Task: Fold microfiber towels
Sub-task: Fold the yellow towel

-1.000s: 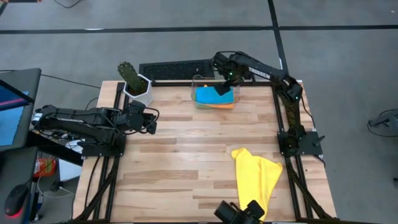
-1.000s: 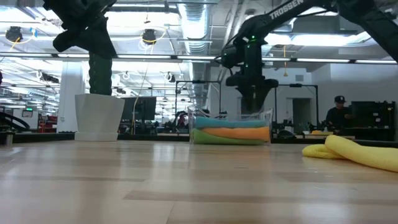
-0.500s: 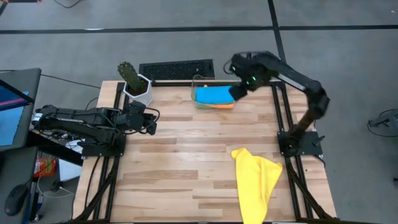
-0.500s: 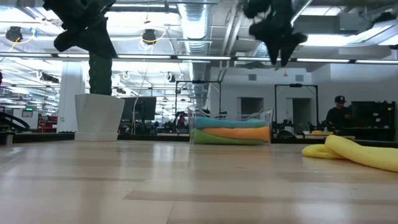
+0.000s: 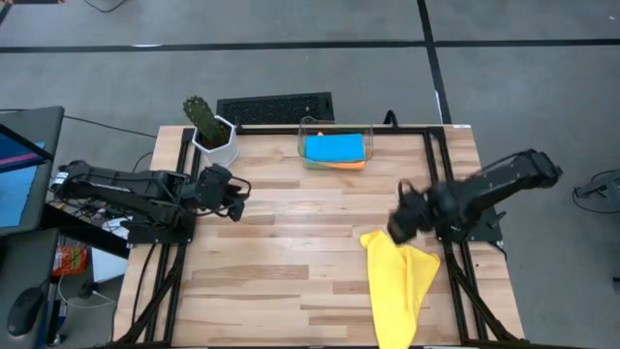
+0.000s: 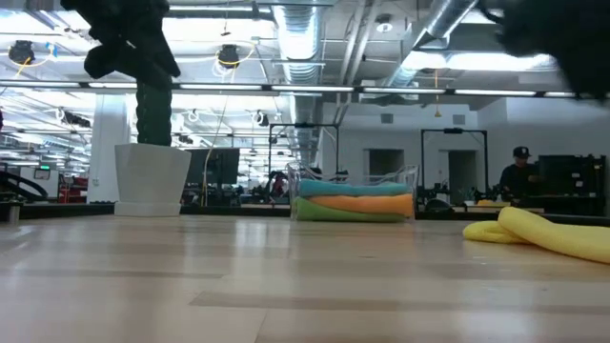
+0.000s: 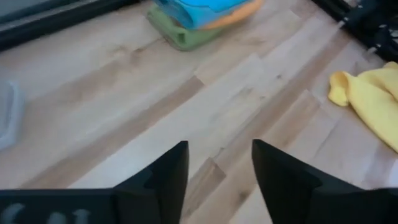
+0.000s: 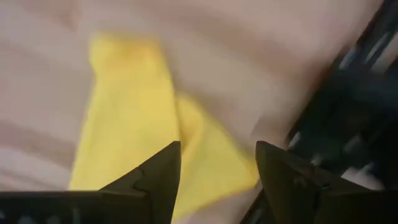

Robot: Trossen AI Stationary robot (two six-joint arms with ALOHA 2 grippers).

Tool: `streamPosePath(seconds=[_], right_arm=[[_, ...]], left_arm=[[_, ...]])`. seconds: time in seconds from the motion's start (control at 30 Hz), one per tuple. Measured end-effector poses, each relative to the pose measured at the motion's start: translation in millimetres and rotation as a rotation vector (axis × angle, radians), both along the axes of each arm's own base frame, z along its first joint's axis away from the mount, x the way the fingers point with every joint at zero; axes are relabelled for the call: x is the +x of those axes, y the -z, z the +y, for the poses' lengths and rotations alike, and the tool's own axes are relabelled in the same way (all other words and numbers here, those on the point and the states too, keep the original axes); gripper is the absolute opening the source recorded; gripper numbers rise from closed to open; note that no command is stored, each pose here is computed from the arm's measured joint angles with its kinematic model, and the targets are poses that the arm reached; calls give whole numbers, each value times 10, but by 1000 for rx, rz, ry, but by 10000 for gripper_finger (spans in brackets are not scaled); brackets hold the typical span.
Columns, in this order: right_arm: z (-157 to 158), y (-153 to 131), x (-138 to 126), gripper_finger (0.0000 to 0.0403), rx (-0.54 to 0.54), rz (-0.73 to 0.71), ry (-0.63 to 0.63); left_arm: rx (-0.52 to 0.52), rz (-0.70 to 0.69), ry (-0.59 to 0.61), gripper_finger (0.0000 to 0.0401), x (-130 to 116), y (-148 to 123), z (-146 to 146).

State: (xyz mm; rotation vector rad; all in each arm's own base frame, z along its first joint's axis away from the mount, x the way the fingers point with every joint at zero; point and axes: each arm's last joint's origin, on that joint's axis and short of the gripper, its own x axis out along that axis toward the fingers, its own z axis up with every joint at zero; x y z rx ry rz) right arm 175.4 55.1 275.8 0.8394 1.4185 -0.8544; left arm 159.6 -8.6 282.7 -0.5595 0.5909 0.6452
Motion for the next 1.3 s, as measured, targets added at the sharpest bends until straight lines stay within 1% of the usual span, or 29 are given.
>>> streamPosePath(seconds=[0.07, 0.13, 0.27, 0.4, 0.53, 0.6, 0.67, 0.73, 0.83, 0.93, 1.0, 1.07, 1.17, 1.3], right_arm=[[203, 208, -98, 237, 63, 16, 32], [369, 394, -167, 240, 102, 22, 41], [495, 687, -280, 239, 77, 93, 56], [481, 857, -332, 240, 56, 226, 67], [445, 902, -322, 240, 48, 268, 76], [423, 892, -349, 240, 27, 298, 79], [412, 887, -378, 240, 9, 324, 75], [399, 889, -423, 240, 14, 321, 67], [398, 931, -482, 240, 57, 300, 54], [422, 902, -500, 240, 46, 288, 38], [436, 917, -508, 240, 58, 297, 32], [456, 943, -506, 240, 102, 314, 33], [488, 989, -484, 240, 142, 333, 44], [508, 1036, -459, 240, 146, 361, 60]], left_arm=[[-31, 0, -4, 187, 22, 18, -21], [-47, 2, -3, 200, 70, 41, -43], [-54, 21, 24, 210, 208, 107, -86], [-71, 46, 67, 209, 394, 209, -127], [-90, 64, 114, 209, 554, 310, -167], [-107, 56, 129, 209, 631, 349, -186], [-116, 79, 141, 209, 656, 391, -195], [-122, 75, 152, 208, 705, 419, -206], [-129, 82, 158, 208, 721, 439, -211], [-129, 77, 159, 208, 737, 446, -214], [-127, 77, 163, 208, 737, 443, -214], [-124, 79, 166, 208, 737, 444, -214], [-123, 78, 167, 208, 738, 444, -215], [-125, 78, 168, 208, 738, 443, -215]])
